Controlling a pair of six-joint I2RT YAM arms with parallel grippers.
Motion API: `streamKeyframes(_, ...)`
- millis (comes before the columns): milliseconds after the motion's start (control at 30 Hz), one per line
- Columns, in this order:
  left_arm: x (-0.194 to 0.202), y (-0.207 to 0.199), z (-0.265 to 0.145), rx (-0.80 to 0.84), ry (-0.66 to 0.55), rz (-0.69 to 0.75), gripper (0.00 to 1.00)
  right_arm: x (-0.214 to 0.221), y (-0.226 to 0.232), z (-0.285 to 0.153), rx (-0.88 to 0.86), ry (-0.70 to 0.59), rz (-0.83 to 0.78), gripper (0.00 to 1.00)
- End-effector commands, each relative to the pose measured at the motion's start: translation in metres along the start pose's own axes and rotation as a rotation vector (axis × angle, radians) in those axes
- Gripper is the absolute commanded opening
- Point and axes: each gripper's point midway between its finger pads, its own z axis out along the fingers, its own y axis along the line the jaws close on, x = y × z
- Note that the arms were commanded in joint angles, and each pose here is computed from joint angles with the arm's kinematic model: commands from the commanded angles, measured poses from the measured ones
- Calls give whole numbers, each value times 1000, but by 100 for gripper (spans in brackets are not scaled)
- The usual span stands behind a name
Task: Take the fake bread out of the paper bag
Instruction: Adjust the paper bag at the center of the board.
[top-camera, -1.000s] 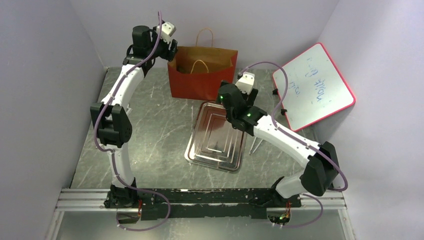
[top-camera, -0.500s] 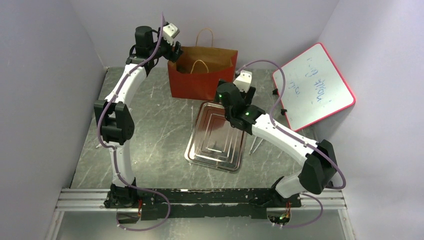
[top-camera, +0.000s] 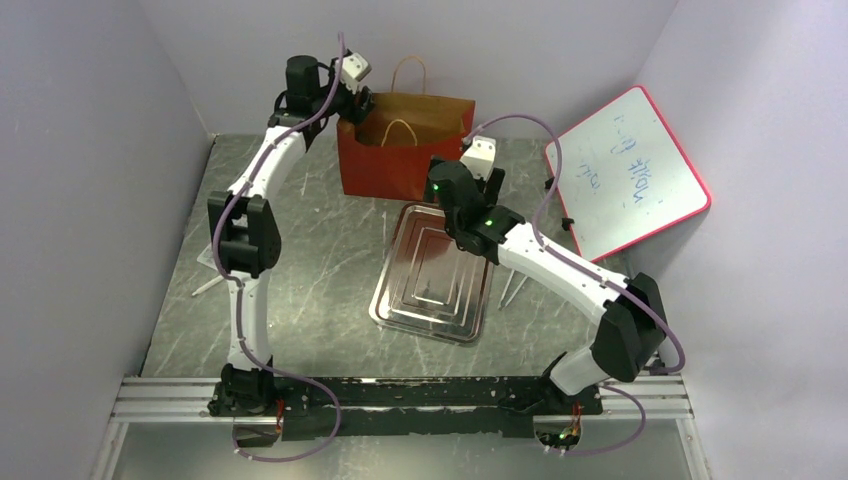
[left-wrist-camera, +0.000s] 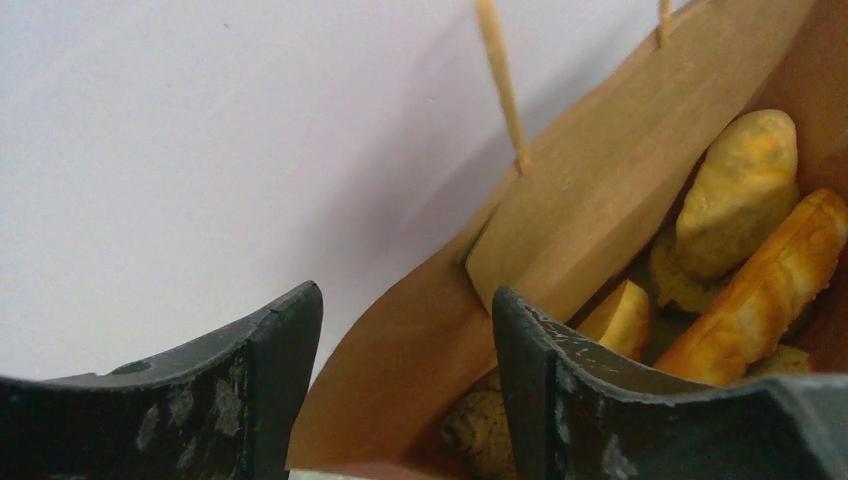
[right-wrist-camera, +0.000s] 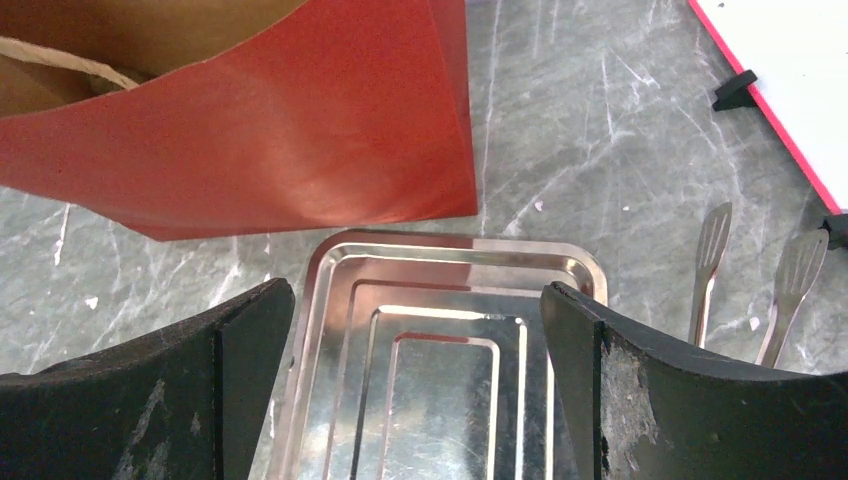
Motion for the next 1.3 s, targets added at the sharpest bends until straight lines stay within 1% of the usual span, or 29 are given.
streamKeyframes(0, -13, -11, 14, 57, -60, 23, 62, -11, 5, -1, -13, -23, 6, 100)
streamKeyframes(100, -7, -12, 18, 55, -54, 9, 43, -10, 3, -1, -9, -22, 2, 100)
streamKeyframes(200, -1, -14, 18, 51, -35, -2, 33, -10, 2, -2, -9, -24, 6, 100)
streamKeyframes(233, 2, -13, 17, 46, -24, -4, 24, -11, 2, -2, -10, -24, 9, 100)
streamKeyframes(267, 1, -13, 15, 41, -19, -5, 10, -11, 1, -3, -10, -25, 12, 100)
streamKeyframes(300, 3, -13, 13, 36, -11, -10, 7, -11, 1, -4, -10, -25, 16, 100)
streamKeyframes(500, -12, -11, -4, 10, -5, -1, 7, -18, -2, -12, -21, -32, 39, 100)
streamKeyframes(633, -26, -8, -16, -22, -15, -13, 7, -23, -4, -20, -28, -45, 58, 100)
streamKeyframes(833, -34, -11, -40, -88, -3, -43, 7, -21, -5, -23, -20, -47, 69, 100)
streamKeyframes(967, -34, -27, -59, -118, 9, -45, 7, -22, -4, -24, -17, -49, 90, 100)
streamKeyframes(1033, -33, -39, -63, -106, 15, -44, 7, -25, -6, -24, 0, -55, 108, 100)
streamKeyframes(1267, -36, -78, -71, -91, 30, -19, 7, -46, -15, -33, 55, -95, 248, 100)
